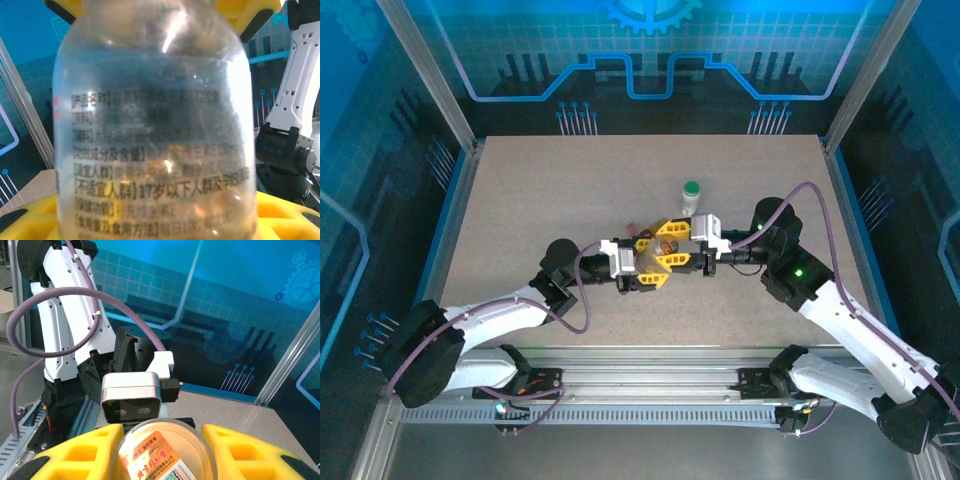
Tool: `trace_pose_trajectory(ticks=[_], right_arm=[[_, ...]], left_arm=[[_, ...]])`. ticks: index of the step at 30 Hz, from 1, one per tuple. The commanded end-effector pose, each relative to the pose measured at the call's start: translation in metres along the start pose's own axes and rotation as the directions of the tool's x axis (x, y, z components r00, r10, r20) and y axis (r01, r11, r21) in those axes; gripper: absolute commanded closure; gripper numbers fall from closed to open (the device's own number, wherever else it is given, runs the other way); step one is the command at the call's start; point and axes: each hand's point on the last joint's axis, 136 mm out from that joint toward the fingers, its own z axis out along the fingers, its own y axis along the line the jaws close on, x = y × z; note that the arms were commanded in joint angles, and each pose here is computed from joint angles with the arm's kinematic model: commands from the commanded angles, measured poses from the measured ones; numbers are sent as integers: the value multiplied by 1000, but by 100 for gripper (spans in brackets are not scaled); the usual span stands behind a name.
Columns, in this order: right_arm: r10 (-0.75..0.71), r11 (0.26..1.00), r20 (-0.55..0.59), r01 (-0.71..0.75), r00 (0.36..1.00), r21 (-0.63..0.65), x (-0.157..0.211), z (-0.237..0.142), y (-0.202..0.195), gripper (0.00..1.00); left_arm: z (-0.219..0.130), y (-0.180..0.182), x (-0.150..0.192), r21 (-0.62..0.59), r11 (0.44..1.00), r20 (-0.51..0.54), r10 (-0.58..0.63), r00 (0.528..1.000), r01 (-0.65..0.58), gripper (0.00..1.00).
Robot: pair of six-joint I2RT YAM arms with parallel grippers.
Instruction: Sort the pills into containers
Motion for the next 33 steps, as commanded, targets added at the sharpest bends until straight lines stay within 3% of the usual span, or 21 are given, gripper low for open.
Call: trace_pose_trajectory(ticks=[1,16,20,25,28,33], right_arm=[[46,999,-90,-48,995,-23,22,0,9,100],[118,974,-181,-150,976,-170,44,5,30,100],[166,955,-308,-230,937,-185,67,9,32,100],[255,958,-450,-288,856,-5,95,17,6,100],[351,937,-443,-312,825,160,106,17,-16,100],[533,828,-375,-376,759,415,121,12,-42,100]], left_arm=[[4,-6,-26,43,995,73,86,994,-89,100],[4,-7,-30,45,993,74,103,992,-107,100],[5,-7,-35,60,990,55,121,991,-125,100],[0,14,-46,-80,977,30,202,979,-199,100],[-4,27,-57,-176,956,51,245,968,-233,100],[-7,41,-63,-274,919,58,311,949,-285,100]])
